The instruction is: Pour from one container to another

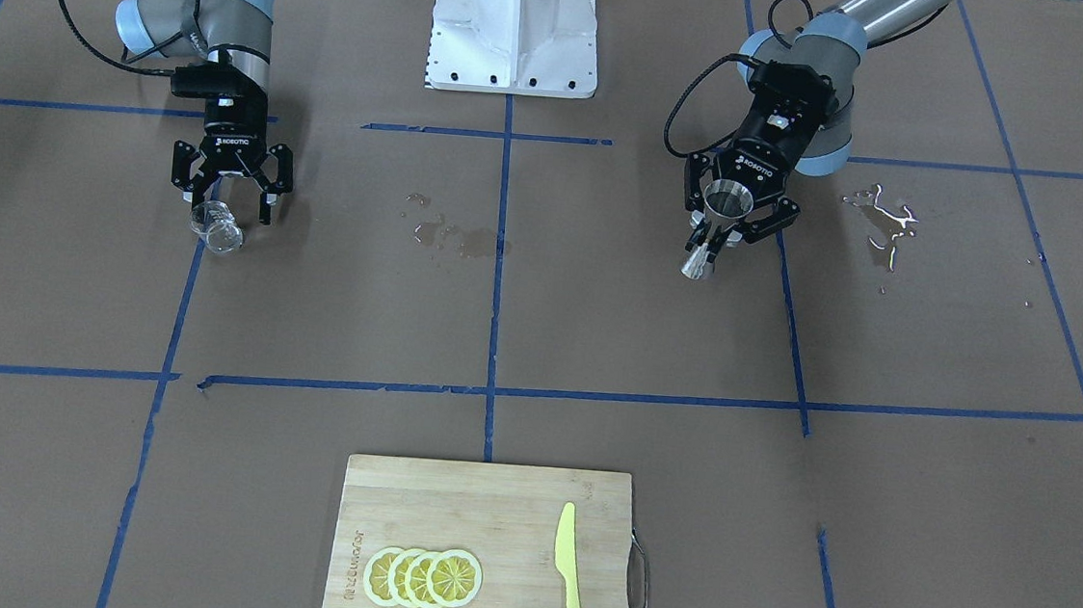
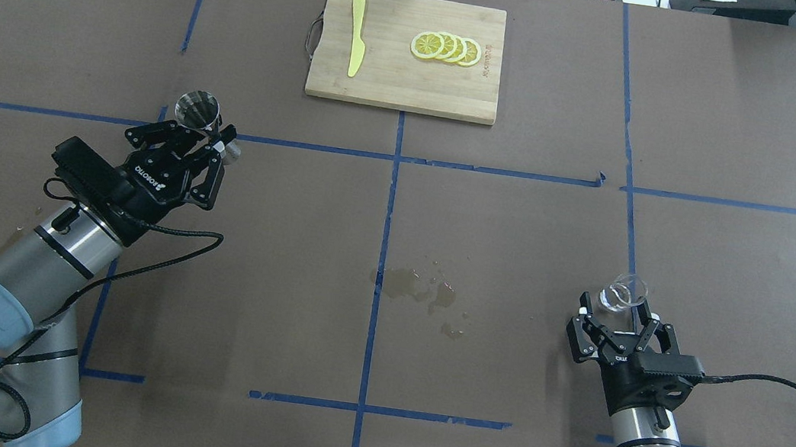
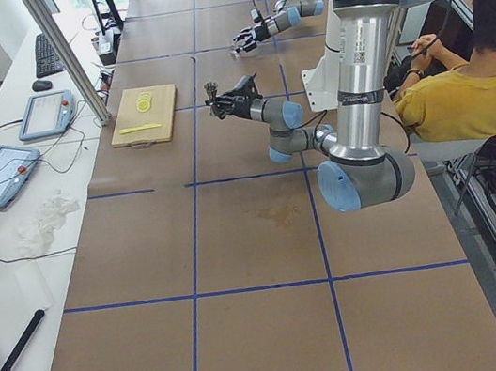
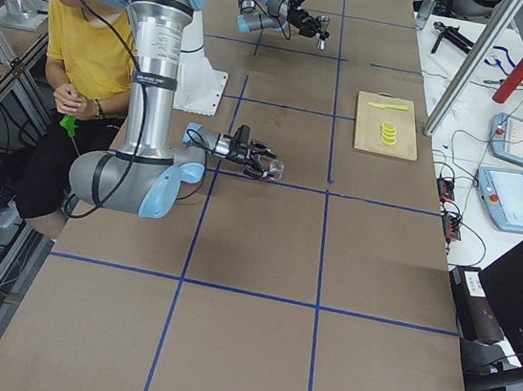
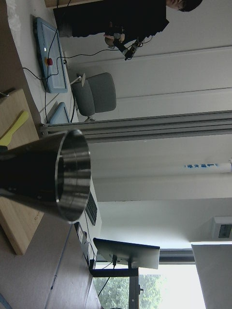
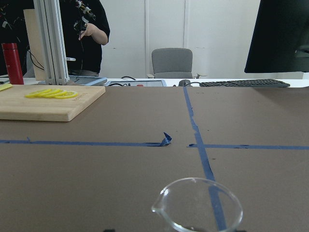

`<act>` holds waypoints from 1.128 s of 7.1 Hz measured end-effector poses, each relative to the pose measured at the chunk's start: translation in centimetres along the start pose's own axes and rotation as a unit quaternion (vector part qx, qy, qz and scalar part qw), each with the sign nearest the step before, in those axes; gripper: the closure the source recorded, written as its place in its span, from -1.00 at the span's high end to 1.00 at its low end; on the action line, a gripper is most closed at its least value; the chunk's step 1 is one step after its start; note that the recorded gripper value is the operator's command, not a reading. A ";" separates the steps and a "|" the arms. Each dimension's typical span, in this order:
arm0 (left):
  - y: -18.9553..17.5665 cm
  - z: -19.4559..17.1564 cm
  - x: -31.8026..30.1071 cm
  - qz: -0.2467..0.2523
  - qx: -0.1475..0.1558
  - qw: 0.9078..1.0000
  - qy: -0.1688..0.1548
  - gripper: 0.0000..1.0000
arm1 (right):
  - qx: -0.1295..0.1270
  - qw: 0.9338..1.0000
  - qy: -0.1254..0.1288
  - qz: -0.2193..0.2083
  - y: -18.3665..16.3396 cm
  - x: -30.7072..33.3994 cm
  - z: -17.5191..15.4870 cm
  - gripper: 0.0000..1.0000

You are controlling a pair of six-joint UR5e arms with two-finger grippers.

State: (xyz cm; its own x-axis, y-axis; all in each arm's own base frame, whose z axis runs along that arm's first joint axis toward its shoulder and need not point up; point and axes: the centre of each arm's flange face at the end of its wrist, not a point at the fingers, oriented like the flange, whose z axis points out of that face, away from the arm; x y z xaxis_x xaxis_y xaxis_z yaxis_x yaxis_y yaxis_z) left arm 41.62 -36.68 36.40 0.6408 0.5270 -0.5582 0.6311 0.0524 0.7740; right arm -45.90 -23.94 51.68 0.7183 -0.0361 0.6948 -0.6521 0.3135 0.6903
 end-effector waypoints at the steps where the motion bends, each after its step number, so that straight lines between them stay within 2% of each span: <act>1: 0.0 0.0 -0.1 0.001 0.000 1.000 0.000 -1.00 | -0.001 1.000 -0.008 -0.002 -0.8 0.7 -1.5 1.00; 4: 0.5 -0.8 -1.9 0.015 -0.008 1.000 -0.009 -1.00 | -0.007 0.999 -0.038 0.004 -3.6 1.2 -5.8 1.00; 5: 1.0 -2.0 -4.7 0.033 -0.019 0.999 -0.023 -1.00 | -0.012 0.999 -0.044 -0.002 -5.9 1.7 -6.7 1.00; 7: 1.8 -6.9 -12.5 0.077 -0.051 0.994 -0.063 -1.00 | -0.023 0.998 -0.049 -0.014 -9.7 1.9 -7.1 1.00; 8: 2.4 -10.7 -16.4 0.086 -0.060 0.991 -0.081 -1.00 | -0.032 0.998 -0.044 -0.023 -10.9 2.1 -6.1 1.00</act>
State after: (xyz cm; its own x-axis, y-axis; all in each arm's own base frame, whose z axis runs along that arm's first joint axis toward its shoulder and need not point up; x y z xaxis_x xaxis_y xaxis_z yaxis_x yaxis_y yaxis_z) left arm 27.98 -36.14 50.59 0.8029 0.3937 -0.4477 0.4559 0.0782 0.8866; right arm -35.80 -21.59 44.43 0.7204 -0.1346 0.6804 -0.6010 0.3687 0.7092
